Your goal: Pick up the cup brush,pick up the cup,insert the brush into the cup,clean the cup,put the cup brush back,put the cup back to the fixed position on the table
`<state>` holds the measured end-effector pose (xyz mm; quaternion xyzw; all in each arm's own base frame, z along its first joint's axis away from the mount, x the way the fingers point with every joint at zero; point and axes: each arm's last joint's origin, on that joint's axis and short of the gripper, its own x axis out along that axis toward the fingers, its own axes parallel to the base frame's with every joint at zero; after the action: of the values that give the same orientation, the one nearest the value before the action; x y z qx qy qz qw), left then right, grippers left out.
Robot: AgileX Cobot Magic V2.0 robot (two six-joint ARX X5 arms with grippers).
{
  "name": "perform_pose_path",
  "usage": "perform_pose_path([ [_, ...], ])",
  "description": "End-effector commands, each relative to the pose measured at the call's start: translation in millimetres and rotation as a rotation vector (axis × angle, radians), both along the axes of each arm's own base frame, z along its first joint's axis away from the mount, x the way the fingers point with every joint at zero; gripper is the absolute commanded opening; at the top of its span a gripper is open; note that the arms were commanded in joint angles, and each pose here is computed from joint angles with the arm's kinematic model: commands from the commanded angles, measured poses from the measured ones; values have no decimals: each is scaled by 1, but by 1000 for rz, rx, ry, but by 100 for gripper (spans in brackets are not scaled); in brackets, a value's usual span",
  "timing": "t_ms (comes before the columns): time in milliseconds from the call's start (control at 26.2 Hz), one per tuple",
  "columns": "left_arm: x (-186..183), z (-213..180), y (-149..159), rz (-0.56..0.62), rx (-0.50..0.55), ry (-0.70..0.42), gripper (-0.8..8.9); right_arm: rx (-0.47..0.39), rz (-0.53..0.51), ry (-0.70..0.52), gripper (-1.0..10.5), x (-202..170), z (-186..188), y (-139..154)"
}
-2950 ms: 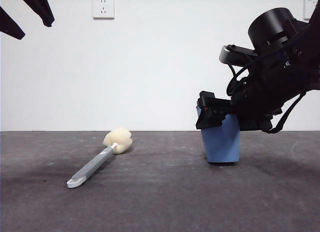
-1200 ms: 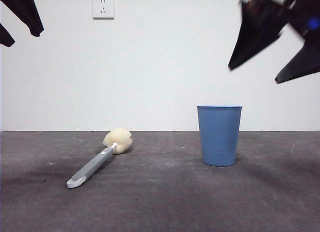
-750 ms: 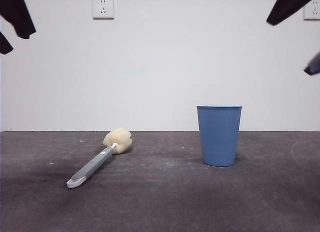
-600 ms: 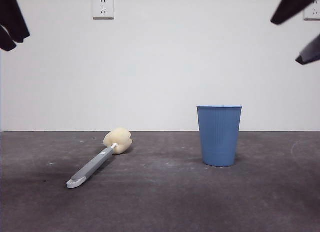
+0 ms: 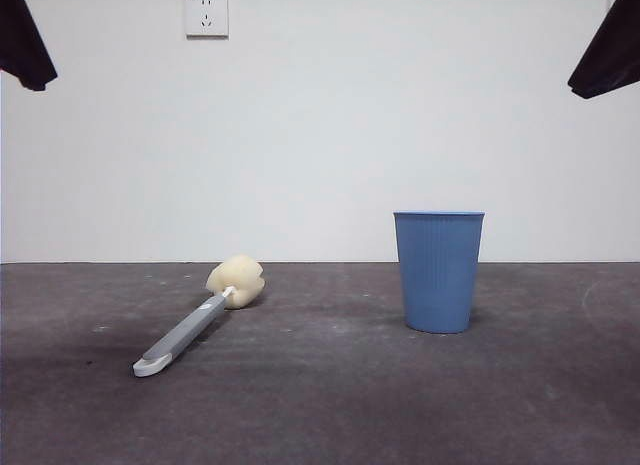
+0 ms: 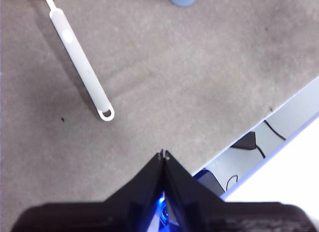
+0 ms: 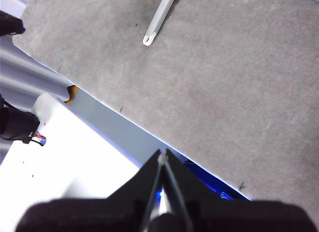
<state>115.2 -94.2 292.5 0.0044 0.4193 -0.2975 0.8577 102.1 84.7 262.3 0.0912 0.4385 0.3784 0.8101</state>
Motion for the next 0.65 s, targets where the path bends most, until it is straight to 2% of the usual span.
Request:
perform_pose_path([
  [38,0,-2,-1,-11,5,-9,-3,2,-5,1,1,0,0,0],
  [153,-1,0,1,-11,9,-32,-3,2,-5,0,1,0,0,0],
  [229,0,10,13,45,40,-182,-3,2,-5,0,1,0,0,0],
  [344,0,37,35,135,-22,-500,-3,2,-5,1,1,0,0,0],
  [459,-11,50,61,298,-62,-795,-3,2,-5,1,1,0,0,0],
  [574,-20,24,76,427,-82,-979,-3,2,-5,1,1,0,0,0],
  [650,-22,-1,80,466,-78,-1018,-3,2,-5,1,1,0,0,0],
])
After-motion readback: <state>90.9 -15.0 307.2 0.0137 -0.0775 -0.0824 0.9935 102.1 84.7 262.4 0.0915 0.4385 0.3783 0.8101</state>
